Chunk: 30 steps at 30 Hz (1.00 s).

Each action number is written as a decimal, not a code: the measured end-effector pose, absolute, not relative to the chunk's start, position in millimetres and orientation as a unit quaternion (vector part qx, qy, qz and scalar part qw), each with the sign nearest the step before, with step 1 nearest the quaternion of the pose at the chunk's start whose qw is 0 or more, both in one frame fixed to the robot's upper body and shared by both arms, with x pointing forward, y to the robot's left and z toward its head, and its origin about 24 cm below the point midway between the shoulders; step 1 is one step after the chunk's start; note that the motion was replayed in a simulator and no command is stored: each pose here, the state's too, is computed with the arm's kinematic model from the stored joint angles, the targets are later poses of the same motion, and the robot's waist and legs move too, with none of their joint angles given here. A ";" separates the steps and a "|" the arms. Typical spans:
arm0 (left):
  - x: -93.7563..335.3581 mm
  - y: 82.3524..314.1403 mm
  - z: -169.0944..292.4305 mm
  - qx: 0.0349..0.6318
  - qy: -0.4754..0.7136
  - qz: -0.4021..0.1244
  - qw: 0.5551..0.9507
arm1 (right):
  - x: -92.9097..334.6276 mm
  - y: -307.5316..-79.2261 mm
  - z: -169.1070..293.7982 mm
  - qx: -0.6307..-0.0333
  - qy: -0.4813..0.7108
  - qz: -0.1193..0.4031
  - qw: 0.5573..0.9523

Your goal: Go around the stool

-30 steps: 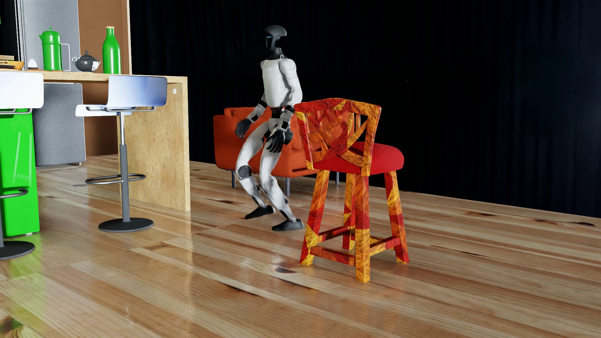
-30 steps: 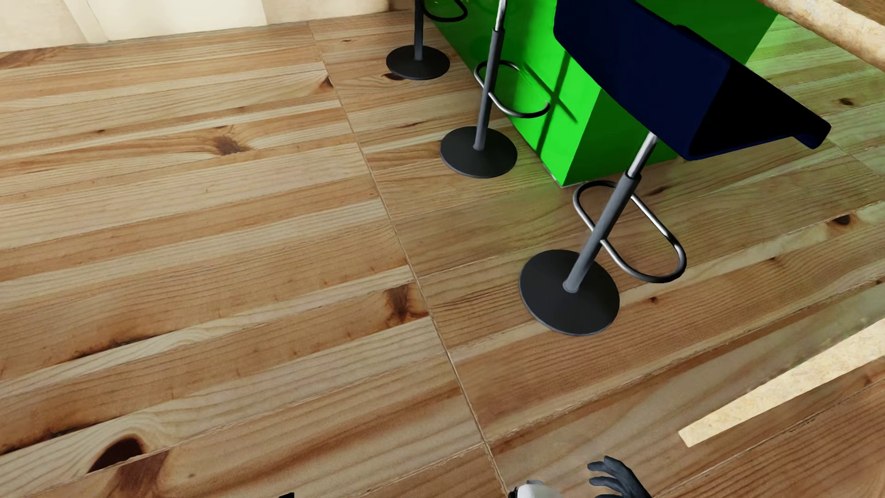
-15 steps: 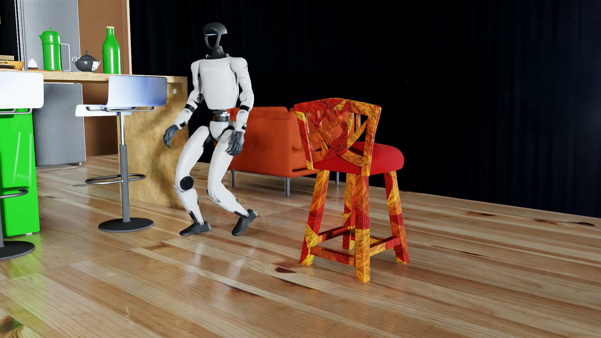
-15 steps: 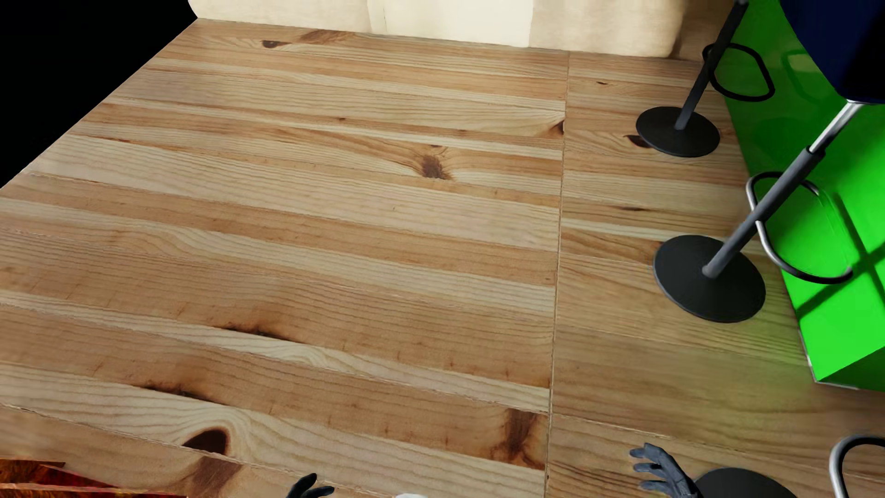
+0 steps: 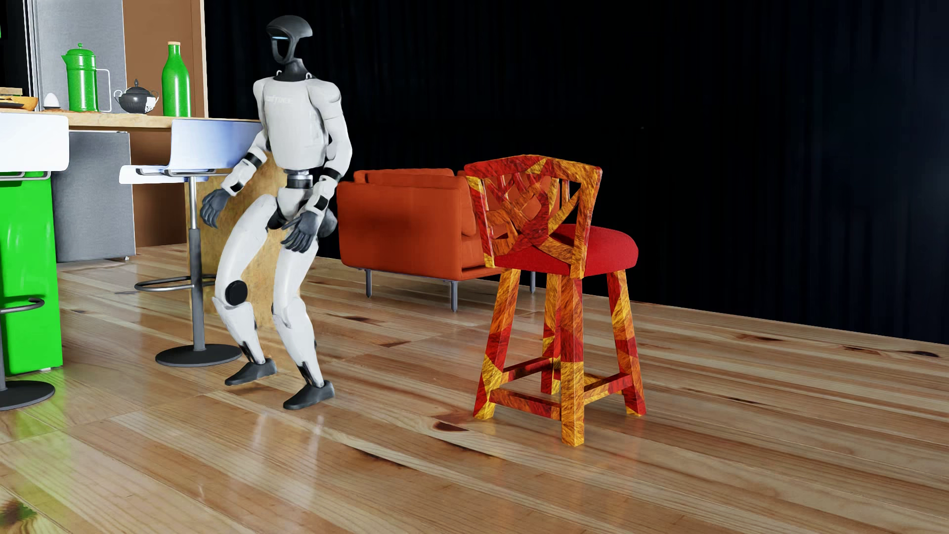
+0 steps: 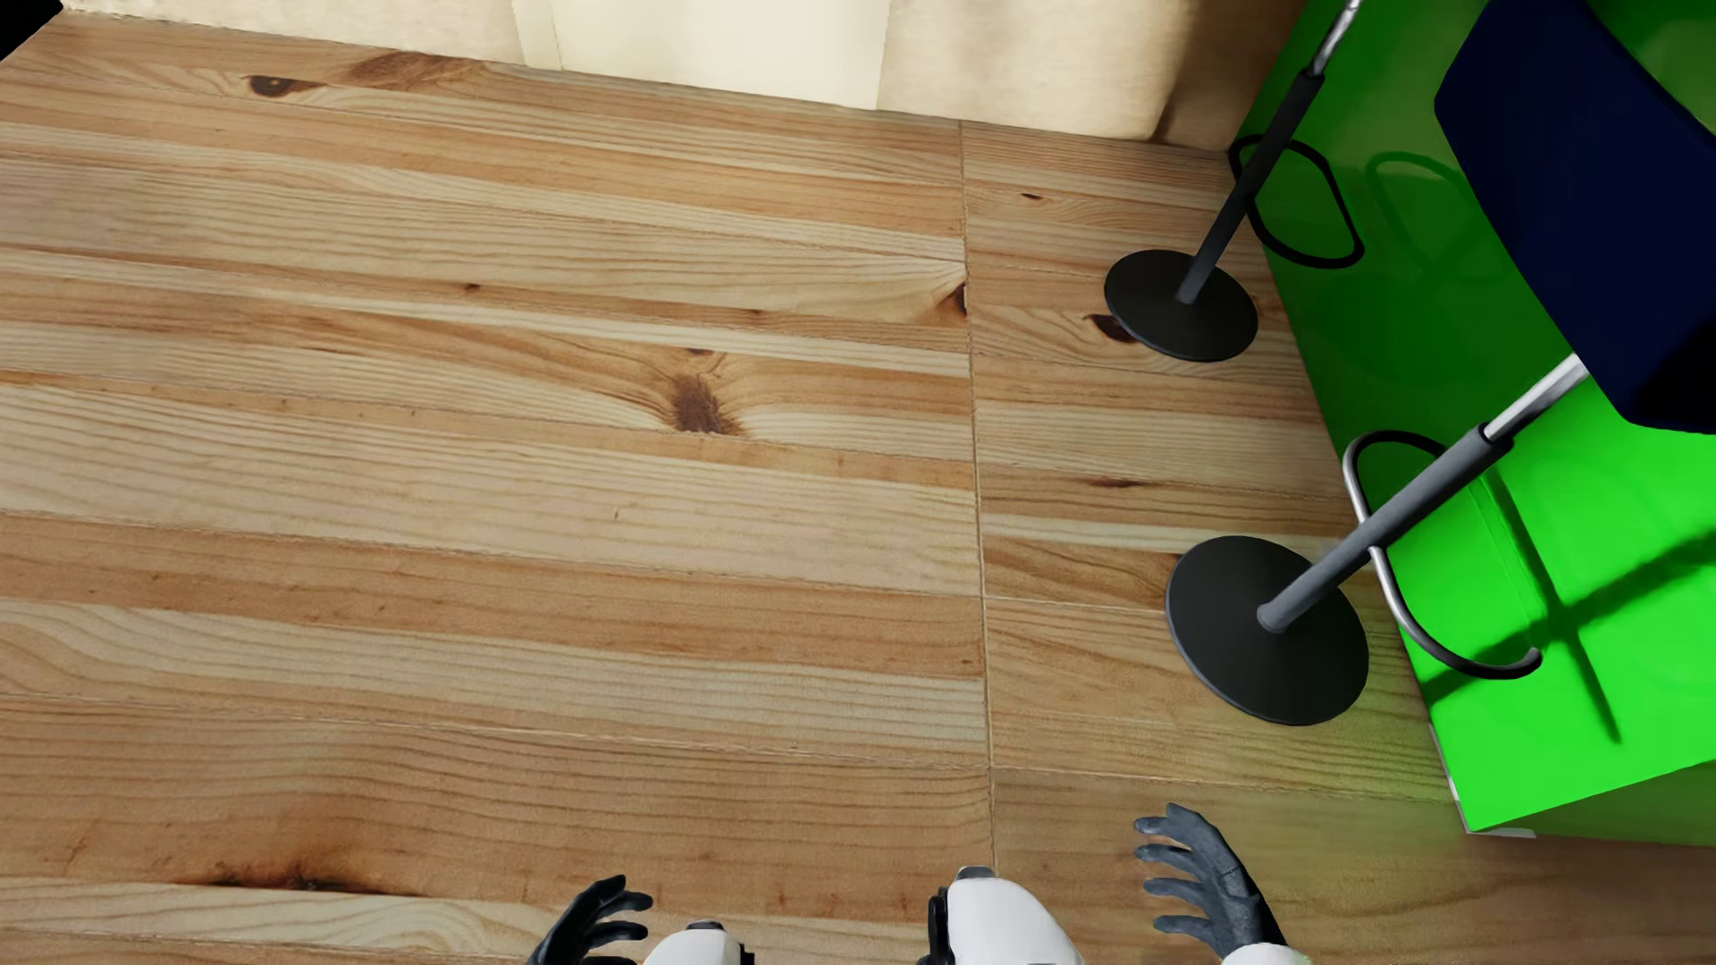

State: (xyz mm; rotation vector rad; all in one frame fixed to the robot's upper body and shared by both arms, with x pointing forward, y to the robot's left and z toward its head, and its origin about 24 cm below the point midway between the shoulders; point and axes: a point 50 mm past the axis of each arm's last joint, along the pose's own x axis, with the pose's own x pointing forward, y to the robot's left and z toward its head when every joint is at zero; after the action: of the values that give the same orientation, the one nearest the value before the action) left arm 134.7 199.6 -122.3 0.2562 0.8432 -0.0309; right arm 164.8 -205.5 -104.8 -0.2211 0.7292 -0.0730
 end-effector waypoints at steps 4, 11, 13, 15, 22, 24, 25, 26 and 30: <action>144.1 186.8 -108.9 0.062 0.359 -0.018 0.931 | 155.5 -231.2 -105.6 -0.122 0.336 -0.036 0.933; 123.0 203.7 -130.8 0.050 0.477 0.008 0.877 | 136.6 -219.6 -115.0 -0.141 0.392 -0.016 0.909; 117.6 202.6 -132.7 0.044 0.476 0.005 0.878 | 135.6 -216.3 -117.5 -0.121 0.404 -0.007 0.907; 130.5 204.8 -126.3 0.049 0.445 0.001 0.894 | 133.4 -219.1 -117.2 -0.111 0.401 -0.007 0.909; 103.6 208.3 -132.2 0.066 0.462 0.017 0.884 | 154.1 -214.9 -104.8 -0.102 0.354 0.003 0.930; 96.9 200.3 -136.5 0.039 0.478 0.008 0.877 | 152.5 -208.7 -107.2 -0.104 0.353 0.021 0.930; 94.5 201.4 -137.5 0.038 0.484 0.011 0.874 | 151.9 -206.3 -107.5 -0.101 0.352 0.022 0.930; 98.3 201.3 -137.5 0.047 0.486 0.003 0.873 | 148.2 -211.3 -108.4 -0.108 0.359 0.019 0.927; 113.4 205.3 -130.3 0.024 0.462 0.026 0.886 | 136.6 -208.6 -118.5 -0.079 0.408 -0.017 0.909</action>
State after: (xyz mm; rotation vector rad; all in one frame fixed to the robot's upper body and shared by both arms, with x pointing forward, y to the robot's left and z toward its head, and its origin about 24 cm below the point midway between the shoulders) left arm 113.4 205.3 -130.3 0.0502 0.9597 0.0550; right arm 136.6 -208.6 -118.5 -0.1623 0.8421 -0.0343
